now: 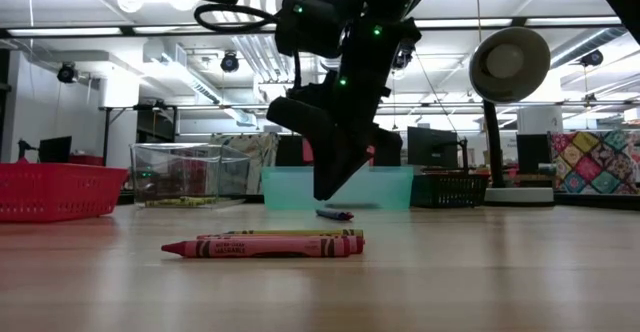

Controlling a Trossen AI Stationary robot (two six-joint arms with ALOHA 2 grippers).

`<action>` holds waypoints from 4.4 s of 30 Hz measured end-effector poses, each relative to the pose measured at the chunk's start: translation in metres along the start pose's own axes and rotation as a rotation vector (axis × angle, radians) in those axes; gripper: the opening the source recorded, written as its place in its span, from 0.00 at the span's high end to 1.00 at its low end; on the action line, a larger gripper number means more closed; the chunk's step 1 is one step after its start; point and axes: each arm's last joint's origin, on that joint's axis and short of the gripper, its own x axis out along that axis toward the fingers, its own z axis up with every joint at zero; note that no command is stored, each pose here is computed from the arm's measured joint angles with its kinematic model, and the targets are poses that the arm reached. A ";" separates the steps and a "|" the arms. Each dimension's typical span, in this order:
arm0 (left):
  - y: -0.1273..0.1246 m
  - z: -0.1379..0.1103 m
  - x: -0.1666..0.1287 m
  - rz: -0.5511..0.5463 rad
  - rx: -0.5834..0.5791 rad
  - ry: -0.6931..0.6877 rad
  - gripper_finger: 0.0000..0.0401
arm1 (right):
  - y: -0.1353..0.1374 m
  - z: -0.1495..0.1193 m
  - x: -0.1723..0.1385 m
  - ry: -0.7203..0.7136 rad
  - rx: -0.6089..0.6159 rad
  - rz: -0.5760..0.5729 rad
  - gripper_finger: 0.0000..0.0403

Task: Sort crayons
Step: Put the blue crayon into the black bin

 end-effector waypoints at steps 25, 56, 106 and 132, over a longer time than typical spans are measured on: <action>0.000 -0.001 0.000 -0.002 0.000 0.010 1.00 | -0.002 -0.003 0.015 -0.019 0.002 -0.066 0.98; -0.001 -0.001 0.000 -0.004 -0.016 0.013 1.00 | 0.003 0.010 0.016 0.061 0.019 -0.003 0.66; 0.021 0.035 -0.025 0.026 -0.063 -0.096 1.00 | -0.164 0.083 -0.063 0.365 -0.107 -0.654 0.97; 0.009 0.008 -0.015 -0.009 -0.208 0.066 1.00 | -0.192 0.075 -0.043 0.406 -0.111 -0.679 0.97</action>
